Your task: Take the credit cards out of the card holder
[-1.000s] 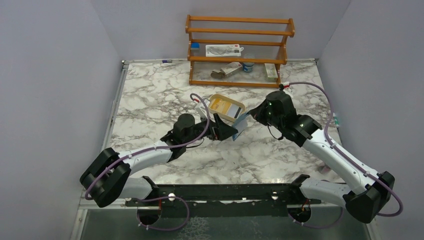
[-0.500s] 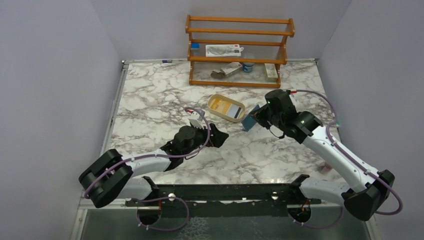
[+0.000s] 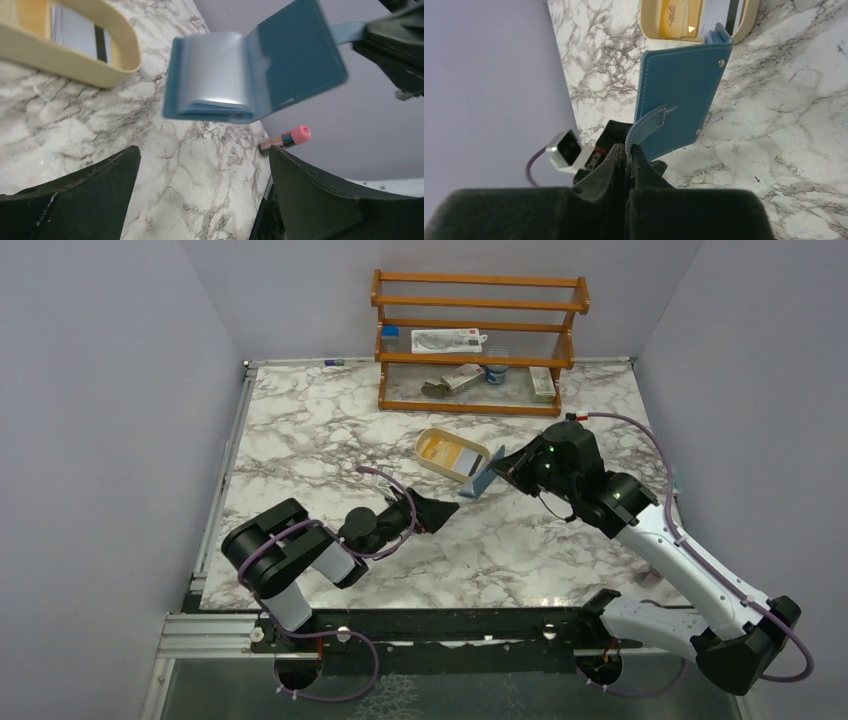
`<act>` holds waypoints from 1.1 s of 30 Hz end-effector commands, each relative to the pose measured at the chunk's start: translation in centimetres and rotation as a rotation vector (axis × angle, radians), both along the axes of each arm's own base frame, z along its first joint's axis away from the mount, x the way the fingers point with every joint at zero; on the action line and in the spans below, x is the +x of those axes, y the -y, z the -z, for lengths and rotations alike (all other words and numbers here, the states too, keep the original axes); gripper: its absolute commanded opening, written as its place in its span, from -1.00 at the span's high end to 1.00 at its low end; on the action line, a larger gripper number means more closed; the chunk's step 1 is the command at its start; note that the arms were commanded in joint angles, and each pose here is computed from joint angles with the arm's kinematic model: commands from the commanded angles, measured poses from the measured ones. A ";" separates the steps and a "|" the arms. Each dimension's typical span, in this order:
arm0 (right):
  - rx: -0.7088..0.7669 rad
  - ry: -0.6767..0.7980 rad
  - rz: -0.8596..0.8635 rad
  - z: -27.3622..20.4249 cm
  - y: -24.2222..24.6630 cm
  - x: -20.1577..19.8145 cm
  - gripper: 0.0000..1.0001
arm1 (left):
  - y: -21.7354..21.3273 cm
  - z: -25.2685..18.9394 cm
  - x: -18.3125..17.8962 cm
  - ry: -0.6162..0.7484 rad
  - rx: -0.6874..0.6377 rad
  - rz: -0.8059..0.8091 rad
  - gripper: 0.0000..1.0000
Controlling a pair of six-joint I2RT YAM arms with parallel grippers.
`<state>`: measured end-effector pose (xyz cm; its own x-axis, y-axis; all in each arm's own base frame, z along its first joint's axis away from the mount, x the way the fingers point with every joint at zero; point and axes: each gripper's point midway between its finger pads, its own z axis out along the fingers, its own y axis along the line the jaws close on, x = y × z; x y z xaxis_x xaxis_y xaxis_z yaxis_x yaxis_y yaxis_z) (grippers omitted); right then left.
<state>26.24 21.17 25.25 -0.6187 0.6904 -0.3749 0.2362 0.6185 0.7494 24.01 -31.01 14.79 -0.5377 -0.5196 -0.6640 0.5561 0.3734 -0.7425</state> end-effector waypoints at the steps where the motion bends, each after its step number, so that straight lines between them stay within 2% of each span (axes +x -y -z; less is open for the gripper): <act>1: 0.007 0.146 -0.115 -2.4 -0.8 -0.5 0.99 | 0.1 -4.2 -1.1 -0.043 -0.305 0.088 -0.98; 5: -0.001 0.203 -0.193 -2.6 -1.3 -1.1 0.99 | 0.7 -3.4 -0.8 -0.093 -0.316 0.095 -0.98; 10: 0.005 0.273 -0.267 -3.4 -1.8 -1.8 0.99 | 1.2 -5.2 -0.2 -0.087 -0.375 0.103 -0.98; 19: 0.049 0.351 -0.341 -5.1 -2.9 -2.3 0.99 | 2.6 -7.4 1.4 -0.171 -0.520 0.118 -0.98; 33: 0.092 0.414 -0.385 -6.7 -3.7 -2.6 0.99 | 3.4 -9.0 2.5 -0.385 -0.752 0.124 -0.98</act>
<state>24.07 24.34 29.77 -0.6696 0.4837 -0.5636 -0.2358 0.5811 0.7789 27.23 -35.70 16.32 -0.7509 -0.6591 -0.0422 0.1127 -0.0648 -0.9915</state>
